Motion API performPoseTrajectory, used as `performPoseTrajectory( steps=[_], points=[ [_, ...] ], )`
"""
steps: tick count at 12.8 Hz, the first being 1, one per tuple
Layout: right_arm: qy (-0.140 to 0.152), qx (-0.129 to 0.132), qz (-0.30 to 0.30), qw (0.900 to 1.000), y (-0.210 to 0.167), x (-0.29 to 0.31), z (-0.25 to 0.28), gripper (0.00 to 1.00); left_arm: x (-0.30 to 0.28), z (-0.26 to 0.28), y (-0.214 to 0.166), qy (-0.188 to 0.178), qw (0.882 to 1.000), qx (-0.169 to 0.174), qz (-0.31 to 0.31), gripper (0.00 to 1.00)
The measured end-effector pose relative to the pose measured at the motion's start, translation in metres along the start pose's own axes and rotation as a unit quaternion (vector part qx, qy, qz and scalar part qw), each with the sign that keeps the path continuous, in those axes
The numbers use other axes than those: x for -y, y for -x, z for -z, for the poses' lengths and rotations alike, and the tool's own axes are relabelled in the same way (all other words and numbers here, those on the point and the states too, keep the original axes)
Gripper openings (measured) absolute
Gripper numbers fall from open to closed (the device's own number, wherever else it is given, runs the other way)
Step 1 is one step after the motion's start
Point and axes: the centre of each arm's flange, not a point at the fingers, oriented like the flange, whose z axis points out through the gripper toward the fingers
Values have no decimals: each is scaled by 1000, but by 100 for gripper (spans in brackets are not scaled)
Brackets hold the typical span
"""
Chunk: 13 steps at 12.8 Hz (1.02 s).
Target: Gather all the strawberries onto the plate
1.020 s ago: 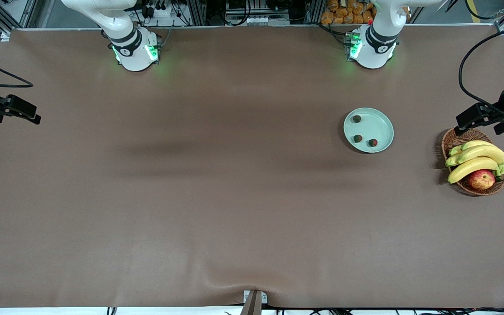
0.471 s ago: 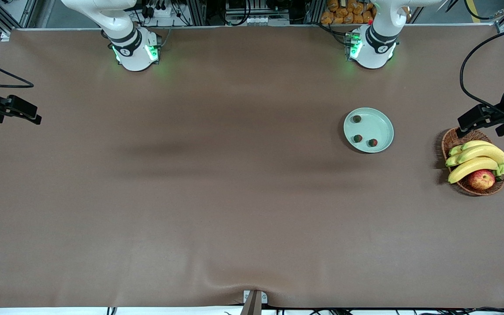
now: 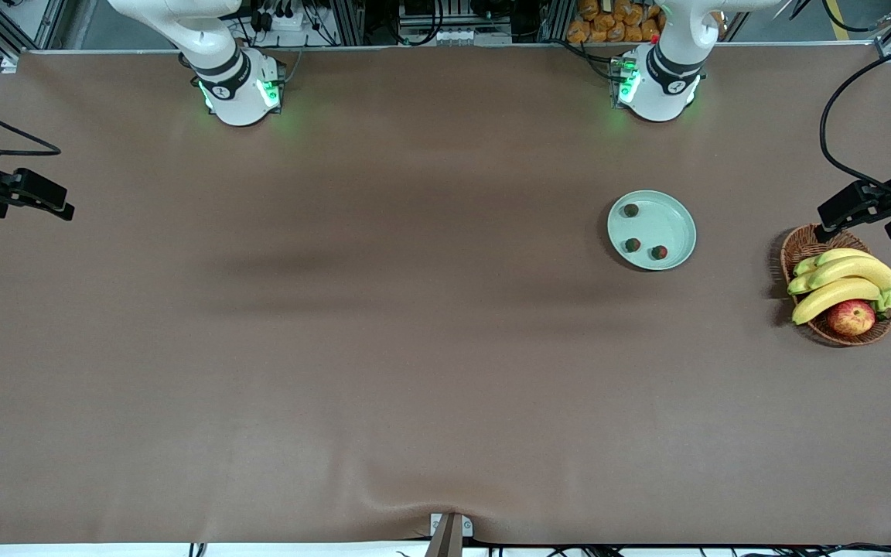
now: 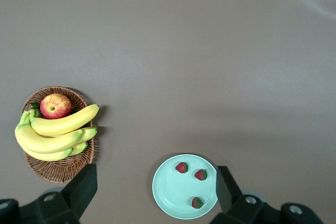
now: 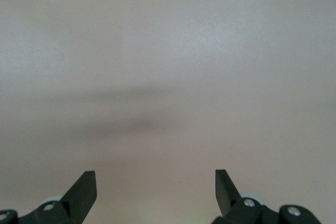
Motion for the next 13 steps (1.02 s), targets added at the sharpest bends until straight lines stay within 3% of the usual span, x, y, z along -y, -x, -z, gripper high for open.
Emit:
performPoseTrajectory(
  steps=[13],
  points=[
    [0,-7,1,1000,-1,1,1,100,0,-1,0,0,1000,1,1,100]
  ],
)
